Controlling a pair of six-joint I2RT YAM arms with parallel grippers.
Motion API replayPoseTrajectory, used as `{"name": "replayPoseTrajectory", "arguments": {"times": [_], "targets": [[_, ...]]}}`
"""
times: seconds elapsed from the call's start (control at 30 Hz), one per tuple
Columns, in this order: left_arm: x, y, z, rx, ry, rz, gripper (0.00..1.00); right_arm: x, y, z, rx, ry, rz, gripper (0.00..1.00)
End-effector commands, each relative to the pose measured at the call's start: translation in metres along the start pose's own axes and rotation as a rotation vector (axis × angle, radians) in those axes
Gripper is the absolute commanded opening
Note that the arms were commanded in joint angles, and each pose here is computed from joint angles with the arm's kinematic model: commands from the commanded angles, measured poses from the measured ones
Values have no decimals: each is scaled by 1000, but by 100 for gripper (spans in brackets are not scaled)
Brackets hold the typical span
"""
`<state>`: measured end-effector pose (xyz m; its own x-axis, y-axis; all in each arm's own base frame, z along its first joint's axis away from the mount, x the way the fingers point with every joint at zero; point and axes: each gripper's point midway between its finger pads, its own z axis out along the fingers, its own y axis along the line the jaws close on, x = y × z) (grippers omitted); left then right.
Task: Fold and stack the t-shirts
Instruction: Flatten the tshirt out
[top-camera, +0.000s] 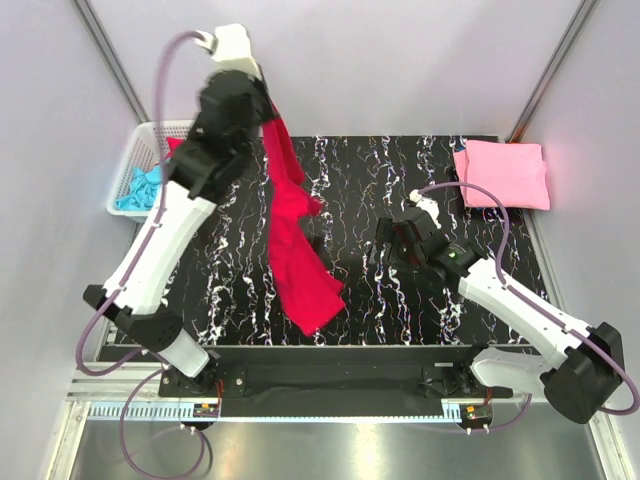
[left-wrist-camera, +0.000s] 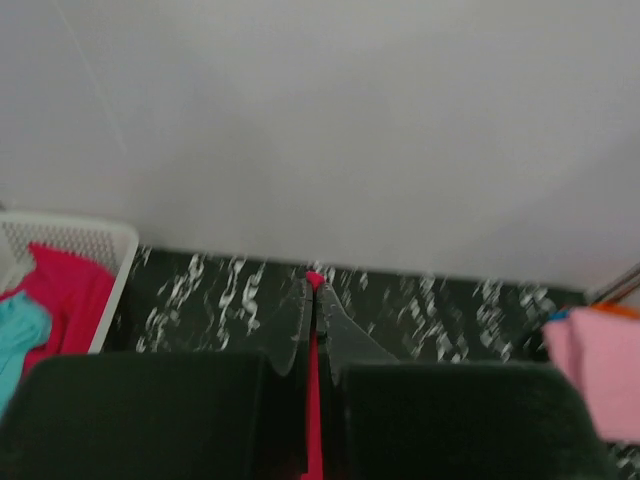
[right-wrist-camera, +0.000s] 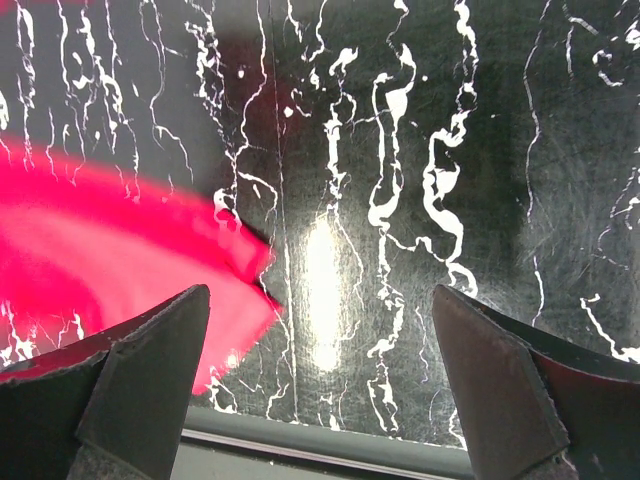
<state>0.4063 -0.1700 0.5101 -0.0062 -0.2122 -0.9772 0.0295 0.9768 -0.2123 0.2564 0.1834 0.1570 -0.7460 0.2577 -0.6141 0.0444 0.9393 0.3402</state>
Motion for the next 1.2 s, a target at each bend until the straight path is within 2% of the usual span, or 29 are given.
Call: {"name": "replayPoseTrajectory", "arguments": {"times": [0.0,0.17,0.33,0.47,0.53,0.6,0.63,0.67,0.73,0.77,0.83,0.97,1.17], "targets": [[-11,6,-9,-28,-48,-29,0,-12,2,-9,-12,-67,-3,100],[7,6,-10,-25,-12,-13,0,-8,14,-9,-81,-48,-11,100],[15,-1,-16,33,14,-6,0,-2,54,-4,-287,-11,-52,100],[27,0,-23,41,43,21,0,11,79,31,-305,92,-122,100],[38,9,-23,4,66,48,0,28,86,58,-273,156,-191,100],[41,21,-25,-46,65,69,0,19,109,68,-294,145,-233,100],[50,26,-25,-65,84,88,0,34,116,84,-283,186,-264,100],[52,31,-26,-92,85,98,0,23,135,87,-302,160,-277,100],[58,39,-30,-112,94,111,0,30,147,106,-292,178,-314,100],[60,41,-32,-118,97,115,0,21,170,102,-329,146,-324,100],[64,46,-35,-128,108,124,0,14,184,107,-329,116,-337,100],[67,44,-40,-94,129,143,0,-19,233,91,-416,12,-345,100],[60,37,-51,-23,141,131,0,-46,258,97,-418,-78,-377,100]]}}
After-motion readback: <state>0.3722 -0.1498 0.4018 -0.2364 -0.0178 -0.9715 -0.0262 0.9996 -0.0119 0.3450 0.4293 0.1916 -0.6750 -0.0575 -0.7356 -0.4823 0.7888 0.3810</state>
